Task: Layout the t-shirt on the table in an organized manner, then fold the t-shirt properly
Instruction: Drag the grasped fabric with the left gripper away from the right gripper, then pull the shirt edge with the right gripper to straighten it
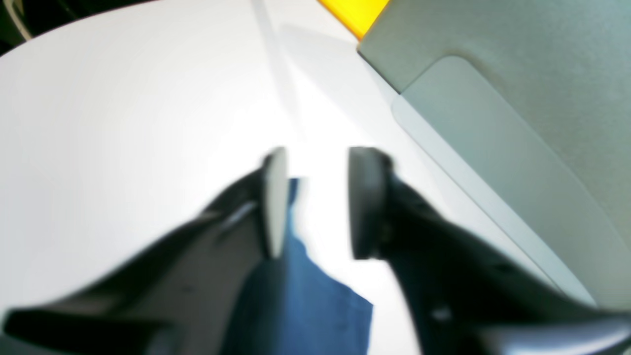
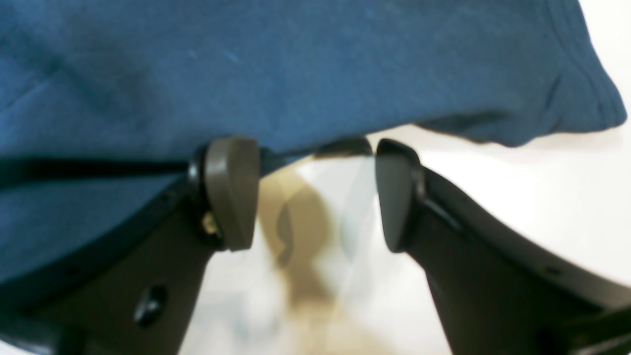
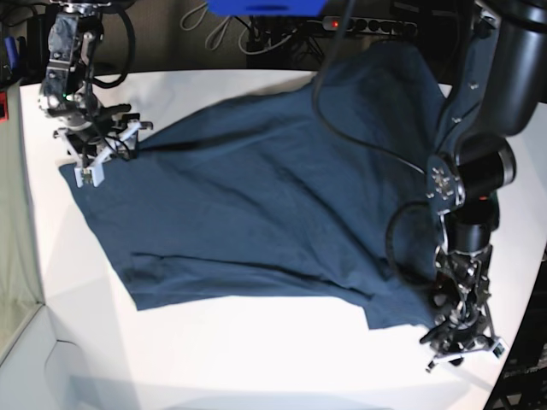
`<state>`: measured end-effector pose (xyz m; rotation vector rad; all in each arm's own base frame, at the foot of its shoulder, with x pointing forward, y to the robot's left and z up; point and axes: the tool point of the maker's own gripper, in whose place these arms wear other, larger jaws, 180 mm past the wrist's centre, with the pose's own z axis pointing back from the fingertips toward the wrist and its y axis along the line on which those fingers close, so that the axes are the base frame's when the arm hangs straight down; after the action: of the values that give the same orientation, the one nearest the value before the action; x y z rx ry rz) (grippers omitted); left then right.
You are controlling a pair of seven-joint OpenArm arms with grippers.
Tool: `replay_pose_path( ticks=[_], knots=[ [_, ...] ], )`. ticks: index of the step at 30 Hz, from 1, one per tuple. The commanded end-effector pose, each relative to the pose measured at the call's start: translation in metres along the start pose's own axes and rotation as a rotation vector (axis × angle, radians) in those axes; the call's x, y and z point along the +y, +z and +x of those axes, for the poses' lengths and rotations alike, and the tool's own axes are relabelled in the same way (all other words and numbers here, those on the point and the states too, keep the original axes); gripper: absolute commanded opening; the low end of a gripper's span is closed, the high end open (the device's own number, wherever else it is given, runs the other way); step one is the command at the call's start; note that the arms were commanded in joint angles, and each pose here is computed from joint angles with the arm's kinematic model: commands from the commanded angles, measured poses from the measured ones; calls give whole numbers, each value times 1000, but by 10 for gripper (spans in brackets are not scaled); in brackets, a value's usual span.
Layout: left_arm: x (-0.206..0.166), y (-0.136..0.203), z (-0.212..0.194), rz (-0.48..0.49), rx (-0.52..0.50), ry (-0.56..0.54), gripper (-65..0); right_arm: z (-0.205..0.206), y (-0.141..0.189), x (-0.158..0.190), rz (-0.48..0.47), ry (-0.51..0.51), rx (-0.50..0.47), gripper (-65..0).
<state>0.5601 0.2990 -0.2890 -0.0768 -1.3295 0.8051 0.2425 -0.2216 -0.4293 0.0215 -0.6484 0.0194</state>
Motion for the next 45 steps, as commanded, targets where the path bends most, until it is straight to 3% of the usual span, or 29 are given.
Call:
replay_pose_path(
  ticks=[1,3,7,11,18,25,30,38,45],
  knots=[
    [-16,-3,31,-34,-75,9,-389,-11,3,-1,-3,11,43,-271],
    [-16,-3,30,-34,-73,14,-359,-7,5,-1,-3,15,31,-271],
    [-5,0,9,-19,-38,9,-358,16,15,1,-10,40,-35,-271],
    [3,14,-39,-26,100,3,-358,55,36,1,-28,92,-149,-271],
    [4,79,-49,-135,119,-45,-358,109,55,5,-41,126,-291,-267],
    [22,145,-91,-159,251,-74,-358,152,21,-6,-31,63,-311,-264],
    [59,167,-127,-102,337,-100,-358,172,-15,-19,-18,32,-259,-202],
    [79,177,-139,-69,370,-127,-358,202,-58,-9,35,60,-276,-183],
    [86,181,-145,-58,384,-131,-358,190,-89,-15,46,-3,-274,-185]
  ],
)
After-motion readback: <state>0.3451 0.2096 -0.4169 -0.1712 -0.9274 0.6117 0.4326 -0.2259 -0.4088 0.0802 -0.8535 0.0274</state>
